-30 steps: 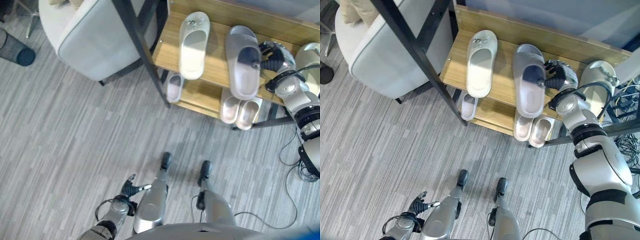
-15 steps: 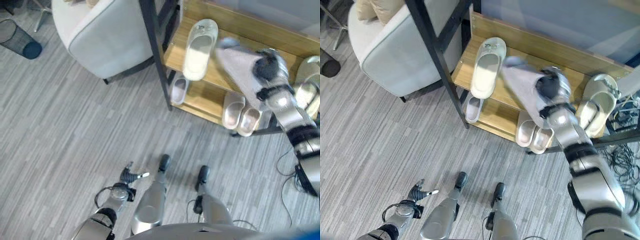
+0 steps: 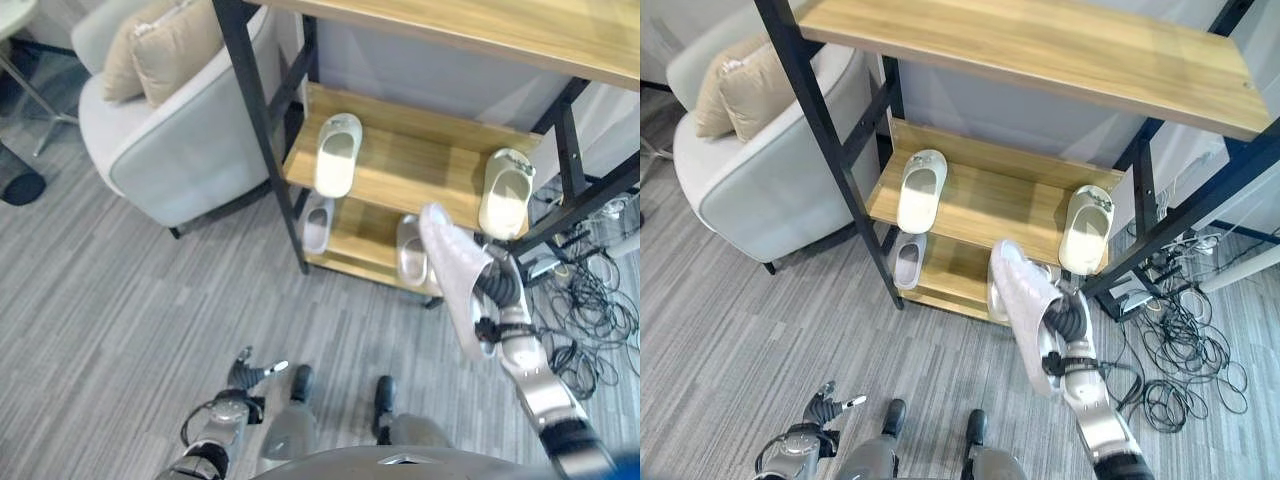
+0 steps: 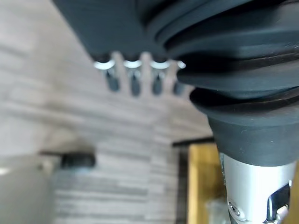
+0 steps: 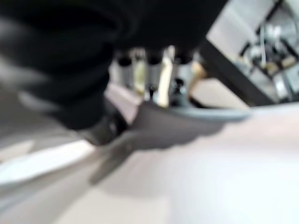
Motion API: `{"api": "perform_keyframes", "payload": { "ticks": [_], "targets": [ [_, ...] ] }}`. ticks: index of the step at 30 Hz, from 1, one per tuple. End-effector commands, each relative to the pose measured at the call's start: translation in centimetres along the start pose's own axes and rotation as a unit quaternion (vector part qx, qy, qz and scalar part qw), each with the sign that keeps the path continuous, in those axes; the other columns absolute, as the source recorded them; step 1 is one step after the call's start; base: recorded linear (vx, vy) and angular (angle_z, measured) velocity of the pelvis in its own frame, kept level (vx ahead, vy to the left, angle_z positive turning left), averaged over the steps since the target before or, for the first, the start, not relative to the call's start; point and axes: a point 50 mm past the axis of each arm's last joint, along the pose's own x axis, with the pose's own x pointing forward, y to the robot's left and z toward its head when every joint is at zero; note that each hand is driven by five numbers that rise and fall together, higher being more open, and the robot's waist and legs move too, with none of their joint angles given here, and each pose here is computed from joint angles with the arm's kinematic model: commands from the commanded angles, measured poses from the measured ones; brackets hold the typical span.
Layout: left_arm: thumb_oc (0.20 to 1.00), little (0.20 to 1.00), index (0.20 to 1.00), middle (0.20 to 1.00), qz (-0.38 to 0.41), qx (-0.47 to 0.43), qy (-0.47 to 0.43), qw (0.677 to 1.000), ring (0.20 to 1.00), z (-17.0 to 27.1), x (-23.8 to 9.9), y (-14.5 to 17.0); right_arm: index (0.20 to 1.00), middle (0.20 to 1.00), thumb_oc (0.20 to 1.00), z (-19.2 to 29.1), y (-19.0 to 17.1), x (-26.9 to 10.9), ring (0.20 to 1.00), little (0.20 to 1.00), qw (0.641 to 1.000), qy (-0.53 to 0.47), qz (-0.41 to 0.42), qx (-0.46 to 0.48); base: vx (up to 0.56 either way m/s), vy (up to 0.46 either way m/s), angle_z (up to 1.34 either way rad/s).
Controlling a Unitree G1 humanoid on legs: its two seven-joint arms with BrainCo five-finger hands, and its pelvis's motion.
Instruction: Arrange the slippers neatly on the shoe rack.
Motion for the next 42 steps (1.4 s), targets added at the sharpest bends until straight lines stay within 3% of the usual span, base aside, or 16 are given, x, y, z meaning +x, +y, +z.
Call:
{"api": "perform_keyframes", "payload": {
  "ticks": [1, 3, 4, 6, 11, 17, 19, 22, 33, 42],
  "targets": [
    [1.0, 1.0, 1.0, 1.0, 0.025, -0.013, -0.031, 0.999, 1.0, 1.8, 0.6, 1.2, 0.2, 0.2, 0.2, 3.1, -1.7, 1.1, 0.2, 0.2, 0.996, -0.088, -0.02, 0.016, -0.07, -0.09, 0.33],
    [1.0, 1.0, 1.0, 1.0, 0.026, -0.016, -0.04, 0.999, 1.0, 1.9, 0.4, 1.0, 0.2, 0.2, 0.2, 2.0, -1.7, 0.3, 0.2, 0.2, 0.998, -0.063, -0.02, 0.021, -0.05, -0.034, 0.77],
    [1.0, 1.0, 1.0, 1.0, 0.042, -0.004, -0.025, 0.999, 1.0, -0.2, -0.4, 3.0, 0.2, 0.2, 0.2, 0.9, -1.9, 0.2, 0.2, 0.2, 0.998, -0.039, -0.035, 0.023, 0.01, 0.051, 1.01],
    [1.0, 1.0, 1.0, 1.0, 0.048, -0.001, -0.012, 0.999, 1.0, -0.7, -0.5, 3.5, 0.2, 0.2, 0.2, 0.6, -1.6, 0.0, 0.2, 0.2, 0.999, -0.031, -0.03, 0.029, 0.1, 0.136, 0.67],
    [1.0, 1.0, 1.0, 1.0, 0.088, 0.015, 0.108, 0.99, 1.0, -5.3, -1.5, 5.0, 0.2, 0.2, 0.2, -0.1, 0.8, -0.8, 0.2, 0.2, 0.997, -0.004, 0.039, 0.059, 0.38, 0.343, -0.05],
    [1.0, 1.0, 1.0, 1.0, 0.095, 0.038, 0.081, 0.991, 1.0, -3.7, -0.8, 5.9, 0.2, 0.2, 0.2, 0.4, 1.4, 0.2, 0.2, 0.2, 0.997, -0.012, 0.058, 0.05, 0.13, 0.227, -0.42],
    [1.0, 1.0, 1.0, 1.0, 0.084, 0.105, 0.037, 0.99, 1.0, -1.6, -0.1, 6.1, 0.2, 0.2, 0.2, -0.5, 1.2, 0.1, 0.2, 0.2, 0.998, 0.009, 0.055, 0.042, 0.16, 0.473, -0.21],
    [1.0, 1.0, 1.0, 1.0, 0.081, 0.099, 0.018, 0.992, 1.0, -0.1, 0.5, 5.8, 0.2, 0.2, 0.2, -2.1, 1.6, -1.0, 0.2, 0.2, 0.996, 0.047, 0.054, 0.046, 0.21, 0.269, 0.29],
    [1.0, 1.0, 1.0, 1.0, 0.043, 0.109, 0.034, 0.992, 1.0, -1.7, 0.0, 3.6, 0.2, 0.2, 0.2, -2.9, 0.4, -0.9, 0.2, 0.2, 0.997, 0.061, 0.048, 0.014, 0.05, -0.141, 0.29],
    [1.0, 1.0, 1.0, 1.0, 0.055, 0.103, -0.023, 0.993, 1.0, 2.1, 1.2, 3.6, 0.2, 0.2, 0.2, -2.0, -0.5, 0.7, 0.2, 0.2, 0.999, 0.037, 0.027, 0.021, -0.11, -0.08, -0.13]
  ]
}}
